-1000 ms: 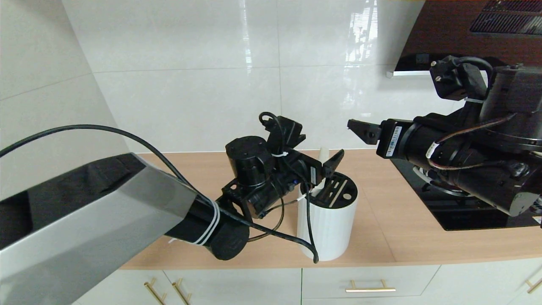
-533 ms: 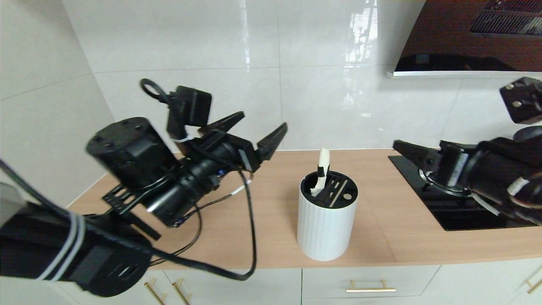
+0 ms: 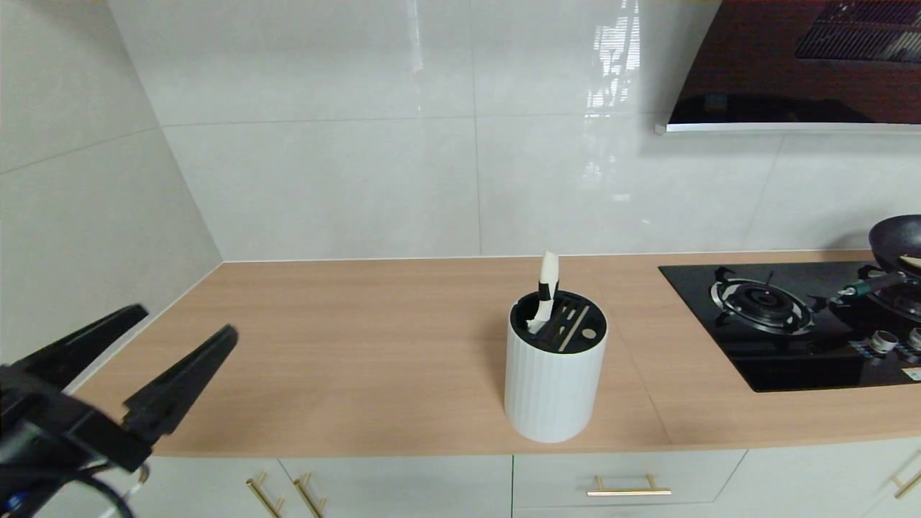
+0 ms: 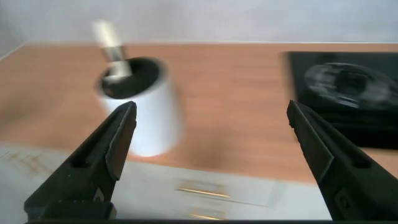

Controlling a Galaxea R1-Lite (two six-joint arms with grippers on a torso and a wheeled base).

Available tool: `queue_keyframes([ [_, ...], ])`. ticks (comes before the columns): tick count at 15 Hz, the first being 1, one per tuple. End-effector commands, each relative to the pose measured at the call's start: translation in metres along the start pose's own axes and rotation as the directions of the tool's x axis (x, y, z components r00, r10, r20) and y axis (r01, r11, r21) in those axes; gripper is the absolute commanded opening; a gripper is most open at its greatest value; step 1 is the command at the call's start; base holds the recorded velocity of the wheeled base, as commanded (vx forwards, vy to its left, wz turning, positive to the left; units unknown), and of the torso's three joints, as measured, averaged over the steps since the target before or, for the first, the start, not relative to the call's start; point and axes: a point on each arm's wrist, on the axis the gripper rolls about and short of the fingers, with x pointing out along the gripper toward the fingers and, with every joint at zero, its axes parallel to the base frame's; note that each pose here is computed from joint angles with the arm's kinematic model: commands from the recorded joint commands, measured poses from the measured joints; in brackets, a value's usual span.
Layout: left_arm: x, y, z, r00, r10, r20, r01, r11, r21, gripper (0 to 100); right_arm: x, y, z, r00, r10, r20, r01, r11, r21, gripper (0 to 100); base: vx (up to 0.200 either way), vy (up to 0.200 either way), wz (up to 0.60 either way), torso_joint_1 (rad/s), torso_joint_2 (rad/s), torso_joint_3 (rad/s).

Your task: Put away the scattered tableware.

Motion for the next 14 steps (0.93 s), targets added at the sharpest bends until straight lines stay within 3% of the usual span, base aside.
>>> queue_keyframes([
  [1,-0.098,-0.005,-0.004,0.993,0.092,0.07,-0.091,0.996,-0.015,100,-0.041,-0.011,0.001,0.984,-0.108,0.139,0.105,0.994,0.028,100,0.0,0.0,0.0,0.0,0.0,0.0],
  [2,-0.121,-0.007,-0.004,0.994,0.097,0.055,-0.095,0.995,-0.044,100,-0.044,-0.011,-0.003,0.984,-0.137,0.115,0.135,0.991,0.019,100,0.0,0.0,0.0,0.0,0.0,0.0],
  [3,-0.145,-0.011,-0.008,0.992,0.124,0.008,-0.123,0.989,-0.084,100,-0.051,-0.012,-0.006,0.975,-0.183,0.127,0.186,0.982,-0.017,100,0.0,0.0,0.0,0.0,0.0,0.0],
  [4,-0.155,-0.016,-0.01,0.984,0.18,0.008,-0.178,0.978,-0.11,100,-0.057,-0.012,-0.007,0.964,-0.216,0.158,0.227,0.972,-0.054,100,0.0,0.0,0.0,0.0,0.0,0.0],
  [6,-0.163,-0.021,-0.011,0.979,0.193,0.066,-0.182,0.972,-0.146,100,-0.069,-0.011,-0.014,0.946,-0.247,0.211,0.273,0.957,-0.102,100,0.0,0.0,0.0,0.0,0.0,0.0],
  [7,-0.168,-0.023,-0.016,0.974,0.207,0.092,-0.192,0.971,-0.144,100,-0.073,-0.011,-0.022,0.947,-0.249,0.205,0.274,0.956,-0.106,100,0.0,0.0,0.0,0.0,0.0,0.0],
  [9,-0.165,-0.02,-0.024,0.958,0.279,0.072,-0.266,0.953,-0.145,100,-0.078,-0.013,-0.038,0.946,-0.257,0.197,0.281,0.954,-0.104,100,0.0,0.0,0.0,0.0,0.0,0.0],
  [10,-0.163,-0.018,-0.031,0.94,0.336,0.055,-0.325,0.935,-0.142,100,-0.082,-0.011,-0.052,0.934,-0.284,0.216,0.311,0.945,-0.101,100,0.0,0.0,0.0,0.0,0.0,0.0],
  [11,-0.161,-0.017,-0.034,0.939,0.34,0.051,-0.332,0.935,-0.124,100,-0.078,-0.012,-0.059,0.94,-0.283,0.191,0.308,0.945,-0.112,100,0.0,0.0,0.0,0.0,0.0,0.0],
  [12,-0.156,-0.013,-0.047,0.93,0.366,0.042,-0.364,0.931,-0.037,100,-0.07,-0.014,-0.074,0.941,-0.294,0.168,0.317,0.939,-0.133,100,0.0,0.0,0.0,0.0,0.0,0.0],
  [13,-0.15,-0.01,-0.064,0.926,0.374,0.045,-0.376,0.924,0.071,100,-0.064,-0.015,-0.084,0.938,-0.293,0.184,0.318,0.94,-0.127,100,0.0,0.0,0.0,0.0,0.0,0.0],
  [14,-0.147,-0.008,-0.073,0.926,0.375,0.05,-0.378,0.917,0.124,100,-0.061,-0.016,-0.09,0.938,-0.291,0.187,0.317,0.939,-0.129,100,0.0,0.0,0.0,0.0,0.0,0.0],
])
